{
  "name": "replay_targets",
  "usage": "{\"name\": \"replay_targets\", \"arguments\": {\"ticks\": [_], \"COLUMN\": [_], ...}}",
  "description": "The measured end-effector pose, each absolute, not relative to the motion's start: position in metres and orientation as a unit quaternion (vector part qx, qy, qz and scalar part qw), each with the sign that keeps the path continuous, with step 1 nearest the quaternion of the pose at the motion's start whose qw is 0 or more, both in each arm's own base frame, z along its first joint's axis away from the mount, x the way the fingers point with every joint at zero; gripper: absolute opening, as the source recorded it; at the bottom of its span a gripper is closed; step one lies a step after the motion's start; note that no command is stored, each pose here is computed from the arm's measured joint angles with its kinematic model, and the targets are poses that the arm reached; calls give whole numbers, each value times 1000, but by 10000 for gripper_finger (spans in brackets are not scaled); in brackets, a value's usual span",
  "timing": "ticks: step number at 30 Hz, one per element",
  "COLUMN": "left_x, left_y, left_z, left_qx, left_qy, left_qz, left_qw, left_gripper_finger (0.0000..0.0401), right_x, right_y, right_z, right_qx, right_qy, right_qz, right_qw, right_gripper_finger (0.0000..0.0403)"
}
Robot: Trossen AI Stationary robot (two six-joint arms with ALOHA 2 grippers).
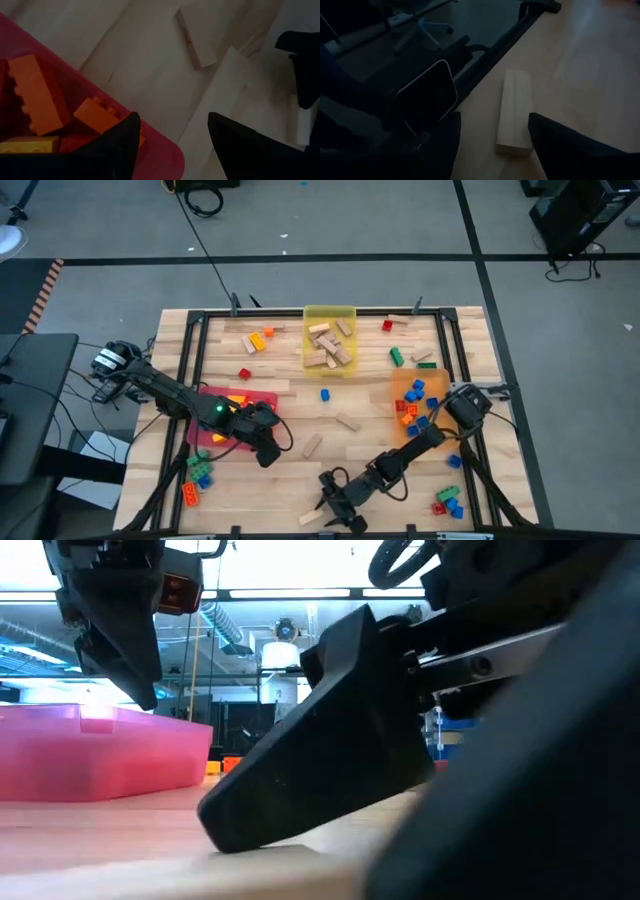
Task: Sort blocks by size
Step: Put the wooden block into the yellow bin
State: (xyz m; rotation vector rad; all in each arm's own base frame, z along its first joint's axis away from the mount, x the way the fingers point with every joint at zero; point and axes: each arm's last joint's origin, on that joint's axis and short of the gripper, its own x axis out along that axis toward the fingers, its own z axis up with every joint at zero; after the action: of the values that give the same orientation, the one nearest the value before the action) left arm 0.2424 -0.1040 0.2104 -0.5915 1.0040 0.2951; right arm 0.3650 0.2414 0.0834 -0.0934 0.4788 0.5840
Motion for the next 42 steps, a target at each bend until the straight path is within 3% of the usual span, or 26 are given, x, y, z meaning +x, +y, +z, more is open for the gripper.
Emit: {"name": "replay_targets", "arguments": {"ticks": [8, 12, 26, 42], "left_x": [243, 243, 244, 251], "left_y": [-104, -104, -105, -108], "left_z": [211, 211, 212, 216], "left_qx": [-279, -280, -285, -303], "left_qy": [471, 470, 462, 434], "left_qz": [138, 137, 133, 115], "left_qw": [825, 826, 829, 841], "left_gripper_finger": [241, 241, 241, 241], "right_x": [367, 368, 368, 369], "right_y": [238, 237, 231, 231], "right_z": [89, 104, 98, 80], "right_qx": [-40, -41, -6, -24], "right_qy": [234, 216, 255, 256], "right_qz": [279, 257, 245, 239], "right_qw": [931, 941, 936, 936], "right_gripper_finger": [232, 243, 277, 219]}}
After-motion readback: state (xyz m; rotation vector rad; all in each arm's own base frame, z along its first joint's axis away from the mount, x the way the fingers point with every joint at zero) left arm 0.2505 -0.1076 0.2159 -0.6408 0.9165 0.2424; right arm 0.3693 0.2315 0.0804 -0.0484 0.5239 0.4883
